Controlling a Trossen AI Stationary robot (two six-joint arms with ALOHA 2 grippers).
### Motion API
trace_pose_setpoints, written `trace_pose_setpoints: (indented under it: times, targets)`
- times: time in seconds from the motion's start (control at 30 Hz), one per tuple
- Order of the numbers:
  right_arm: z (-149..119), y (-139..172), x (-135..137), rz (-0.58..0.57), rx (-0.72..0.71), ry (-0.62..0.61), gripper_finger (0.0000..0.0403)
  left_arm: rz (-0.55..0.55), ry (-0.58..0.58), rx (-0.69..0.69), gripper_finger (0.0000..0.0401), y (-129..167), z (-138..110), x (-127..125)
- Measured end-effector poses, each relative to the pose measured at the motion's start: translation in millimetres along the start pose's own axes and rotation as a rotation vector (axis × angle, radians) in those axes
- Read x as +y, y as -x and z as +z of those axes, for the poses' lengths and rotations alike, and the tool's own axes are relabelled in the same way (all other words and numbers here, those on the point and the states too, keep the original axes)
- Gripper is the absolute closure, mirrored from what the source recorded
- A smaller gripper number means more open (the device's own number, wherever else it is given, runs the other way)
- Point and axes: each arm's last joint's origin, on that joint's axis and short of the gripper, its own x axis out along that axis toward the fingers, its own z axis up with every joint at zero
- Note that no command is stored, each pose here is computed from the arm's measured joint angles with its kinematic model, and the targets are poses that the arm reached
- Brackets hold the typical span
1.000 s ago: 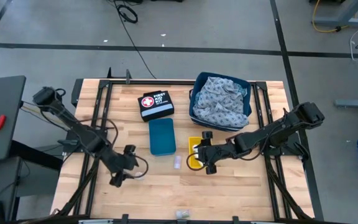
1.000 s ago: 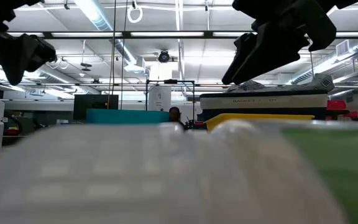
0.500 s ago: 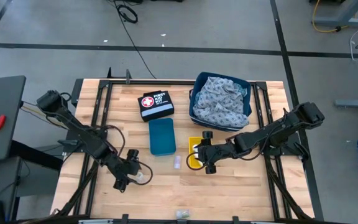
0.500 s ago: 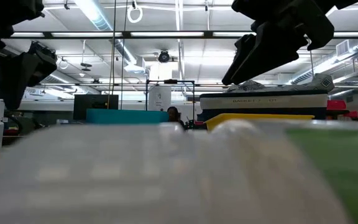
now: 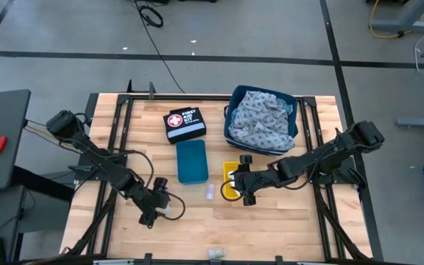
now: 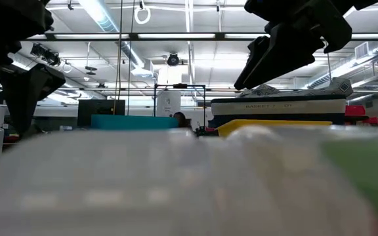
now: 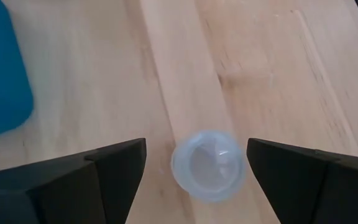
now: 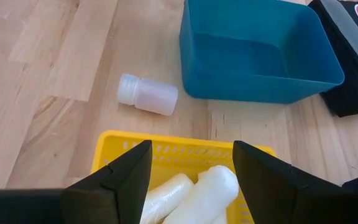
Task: Pick & place medical supplies in basket/bin
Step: Put the left transparent pill bottle into the blue bin
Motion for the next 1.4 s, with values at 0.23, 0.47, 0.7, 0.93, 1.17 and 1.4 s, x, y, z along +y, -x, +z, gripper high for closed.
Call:
trace_pose_setpoints:
  times: [0.23,0.47,0.7,0.93,1.17,1.4]
  targets:
    - [0.0,-0.1,0.1,0.001,0.0,-0.008,0.0172,0.005,-0.005,-0.003,0.0165,0.0,0.1,0.2]
    - [0.1,-0.1,0.1,0.003,-0.001,-0.014,0.0172,0.005,-0.022,-0.004,0.0254,0.1,0.2,0.0]
    - [0.1,-0.1,0.1,0.003,-0.001,-0.014,0.0172,0.048,-0.047,-0.018,0.0257,0.1,0.5,1.3]
    - [0.5,-0.1,0.1,0.003,-0.005,-0.027,0.0172,0.159,-0.085,-0.116,0.0257,0.8,7.3,2.9]
    - [0.5,-0.1,0.1,0.002,-0.005,-0.041,0.0172,0.303,-0.103,-0.22,0.0257,7.0,15.0,6.3]
    - [0.6,-0.1,0.2,0.002,-0.006,-0.041,0.0172,0.45,-0.097,-0.341,0.0257,23.0,24.5,10.9]
